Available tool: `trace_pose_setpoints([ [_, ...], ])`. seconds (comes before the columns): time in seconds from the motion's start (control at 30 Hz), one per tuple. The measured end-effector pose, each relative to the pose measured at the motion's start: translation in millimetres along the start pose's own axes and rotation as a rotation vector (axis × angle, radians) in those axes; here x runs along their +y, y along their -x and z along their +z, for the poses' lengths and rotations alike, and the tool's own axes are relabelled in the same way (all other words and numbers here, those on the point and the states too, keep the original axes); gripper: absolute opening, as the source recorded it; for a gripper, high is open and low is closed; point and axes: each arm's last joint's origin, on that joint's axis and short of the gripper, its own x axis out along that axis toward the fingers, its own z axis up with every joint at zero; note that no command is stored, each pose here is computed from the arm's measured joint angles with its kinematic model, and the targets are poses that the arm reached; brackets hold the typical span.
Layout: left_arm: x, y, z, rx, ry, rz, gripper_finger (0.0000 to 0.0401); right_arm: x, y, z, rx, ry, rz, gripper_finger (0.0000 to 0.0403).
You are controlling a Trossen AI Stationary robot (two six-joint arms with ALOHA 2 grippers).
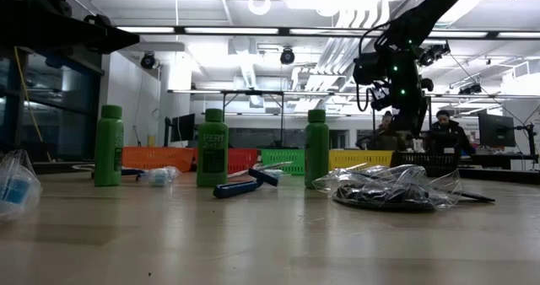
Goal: Pick & Place Travel size toiletries
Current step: Put the black hair comb into the yellow bin
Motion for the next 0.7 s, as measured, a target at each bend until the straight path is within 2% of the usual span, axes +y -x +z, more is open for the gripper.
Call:
trace_pose_setpoints([
  [0.23, 0, 0, 0, 0.0, 0.0, 0.0, 0.0397, -1, 3, 2, -0.032, -0.021, 0.003, 0.0124],
  [0.4, 0, 0, 0, 0.0, 0.0, 0.0, 0.0397, -12, 29, 0, -0.167, -0.118, -0.001, 0.013],
  [0.47, 0, 0, 0, 0.0, 0.0, 0.0, 0.0397, -14, 41, -3, -0.216, -0.177, 0.036, 0.013],
  [0.57, 0, 0, 0, 0.0, 0.0, 0.0, 0.0397, -13, 59, -8, -0.287, -0.327, 0.183, 0.0129],
  [0.63, 0, 0, 0, 0.0, 0.0, 0.0, 0.0397, -8, 69, -10, -0.31, -0.421, 0.344, 0.0129],
  [0.7, 0, 0, 0, 0.0, 0.0, 0.0, 0.0397, -1, 78, -11, -0.316, -0.456, 0.526, 0.013],
])
